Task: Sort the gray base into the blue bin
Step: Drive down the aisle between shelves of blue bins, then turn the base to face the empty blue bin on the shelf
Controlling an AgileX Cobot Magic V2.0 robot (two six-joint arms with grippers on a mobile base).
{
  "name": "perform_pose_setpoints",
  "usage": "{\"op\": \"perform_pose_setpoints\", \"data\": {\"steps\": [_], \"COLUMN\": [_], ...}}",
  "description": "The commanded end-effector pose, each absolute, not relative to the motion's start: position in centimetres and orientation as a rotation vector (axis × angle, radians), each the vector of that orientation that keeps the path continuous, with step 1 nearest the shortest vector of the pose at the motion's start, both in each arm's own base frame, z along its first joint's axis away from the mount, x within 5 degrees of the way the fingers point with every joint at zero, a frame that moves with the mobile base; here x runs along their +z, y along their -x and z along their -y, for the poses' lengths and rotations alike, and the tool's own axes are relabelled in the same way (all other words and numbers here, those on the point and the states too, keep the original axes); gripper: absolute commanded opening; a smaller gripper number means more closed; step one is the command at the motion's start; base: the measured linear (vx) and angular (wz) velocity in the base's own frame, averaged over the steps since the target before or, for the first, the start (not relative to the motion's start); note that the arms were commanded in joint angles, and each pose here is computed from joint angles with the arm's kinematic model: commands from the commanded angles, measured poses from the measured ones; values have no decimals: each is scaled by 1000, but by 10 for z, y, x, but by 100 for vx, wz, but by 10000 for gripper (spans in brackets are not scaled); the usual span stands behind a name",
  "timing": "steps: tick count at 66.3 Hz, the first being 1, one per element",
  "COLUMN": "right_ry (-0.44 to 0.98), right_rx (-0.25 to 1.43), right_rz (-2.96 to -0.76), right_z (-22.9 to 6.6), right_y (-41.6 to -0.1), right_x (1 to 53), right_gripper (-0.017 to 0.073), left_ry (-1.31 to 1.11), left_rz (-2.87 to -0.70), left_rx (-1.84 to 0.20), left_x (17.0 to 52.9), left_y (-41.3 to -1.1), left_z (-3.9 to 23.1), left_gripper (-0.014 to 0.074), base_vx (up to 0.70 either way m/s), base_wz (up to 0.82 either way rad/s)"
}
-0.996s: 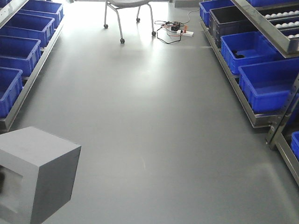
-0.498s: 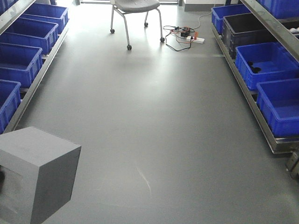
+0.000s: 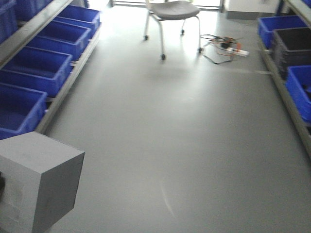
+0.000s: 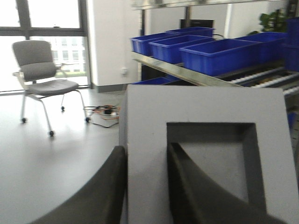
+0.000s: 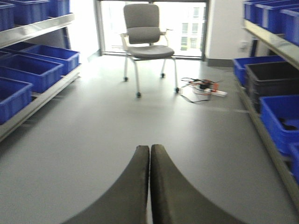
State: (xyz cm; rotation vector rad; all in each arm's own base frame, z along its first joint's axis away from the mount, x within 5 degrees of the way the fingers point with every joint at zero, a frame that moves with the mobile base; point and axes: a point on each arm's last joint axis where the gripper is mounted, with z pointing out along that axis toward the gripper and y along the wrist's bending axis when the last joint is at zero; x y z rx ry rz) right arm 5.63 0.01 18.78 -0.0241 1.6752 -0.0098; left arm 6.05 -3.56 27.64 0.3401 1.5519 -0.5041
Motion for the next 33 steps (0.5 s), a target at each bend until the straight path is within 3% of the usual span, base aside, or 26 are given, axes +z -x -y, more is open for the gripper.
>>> {"op": "perform_pose_setpoints", "data": {"steps": [1, 12, 33], "right_ry": [31, 32, 32], "right_rx": [-20, -19, -19], "right_rz": [-1604, -1603, -1603], "right_z": [0, 0, 0], "right_y": [-57, -57, -57], "right_x": [190, 190, 190], "right_gripper": [-9, -9, -9], "left_ry": [-319, -319, -319], "left_rz": [-1418, -1418, -1418], "left_rx": [-555, -555, -555], "left_x": [296, 296, 296], "left_y": [-58, -58, -58], "left_z": [36, 36, 36], "left_gripper": [-6, -6, -6], "base_vx": [29, 27, 23], "base_wz": [56, 74, 97]}}
